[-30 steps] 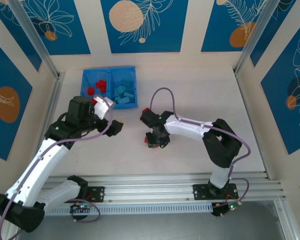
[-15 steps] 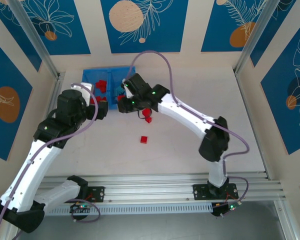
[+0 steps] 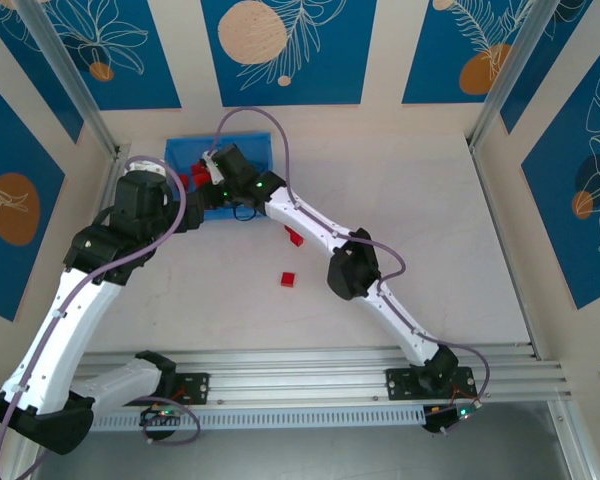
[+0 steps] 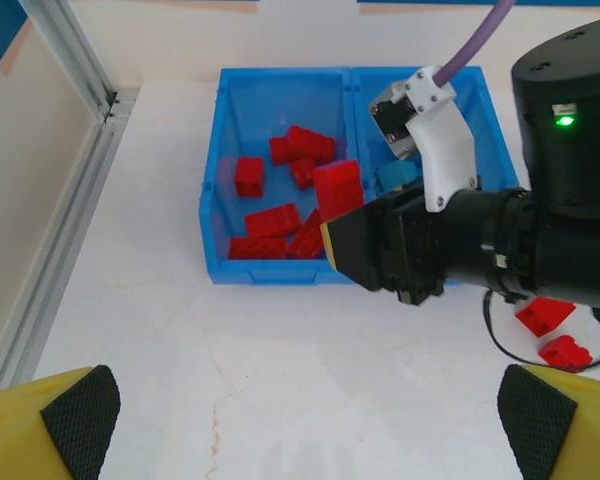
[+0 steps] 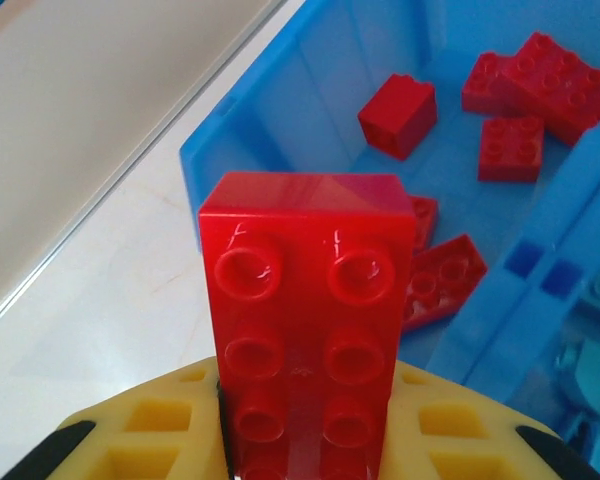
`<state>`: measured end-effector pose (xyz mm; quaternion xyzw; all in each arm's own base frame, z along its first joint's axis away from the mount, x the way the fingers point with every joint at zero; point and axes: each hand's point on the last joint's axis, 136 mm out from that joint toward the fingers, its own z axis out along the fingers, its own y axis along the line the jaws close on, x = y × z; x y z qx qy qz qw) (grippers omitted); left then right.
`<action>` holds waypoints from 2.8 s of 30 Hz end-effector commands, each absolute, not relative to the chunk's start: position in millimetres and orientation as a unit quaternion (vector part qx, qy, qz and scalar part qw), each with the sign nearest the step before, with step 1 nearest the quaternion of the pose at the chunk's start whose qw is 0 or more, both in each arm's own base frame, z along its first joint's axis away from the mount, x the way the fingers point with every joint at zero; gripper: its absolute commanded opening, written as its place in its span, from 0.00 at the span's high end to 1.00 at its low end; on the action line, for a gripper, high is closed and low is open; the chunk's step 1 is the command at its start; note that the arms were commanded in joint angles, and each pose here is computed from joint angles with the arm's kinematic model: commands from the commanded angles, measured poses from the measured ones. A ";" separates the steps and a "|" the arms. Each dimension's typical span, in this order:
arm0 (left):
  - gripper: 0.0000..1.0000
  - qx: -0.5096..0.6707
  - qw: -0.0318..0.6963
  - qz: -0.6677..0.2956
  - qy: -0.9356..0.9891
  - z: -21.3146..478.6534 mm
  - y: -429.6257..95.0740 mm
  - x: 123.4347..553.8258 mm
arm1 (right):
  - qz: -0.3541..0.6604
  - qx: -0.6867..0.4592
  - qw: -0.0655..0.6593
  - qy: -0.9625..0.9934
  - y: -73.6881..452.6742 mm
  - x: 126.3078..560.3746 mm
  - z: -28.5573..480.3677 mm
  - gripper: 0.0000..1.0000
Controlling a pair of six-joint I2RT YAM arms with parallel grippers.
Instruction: Sort the legos into containers by color
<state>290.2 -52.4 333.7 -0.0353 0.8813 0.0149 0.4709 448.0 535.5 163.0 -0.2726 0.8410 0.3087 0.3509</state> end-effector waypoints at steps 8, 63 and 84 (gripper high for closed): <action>0.00 -0.047 0.468 0.011 0.882 338.8 -45.1 281.5 | 0.336 -0.231 0.528 0.745 540.0 512.6 236.4 0.63; 0.25 0.321 0.029 -0.123 0.939 15.6 -281.5 273.1 | 0.219 0.105 0.262 0.934 159.0 266.0 197.8 0.00; 0.68 0.334 0.086 -0.071 0.936 34.3 -264.2 291.7 | 0.230 0.076 0.188 0.952 177.3 251.1 171.1 0.00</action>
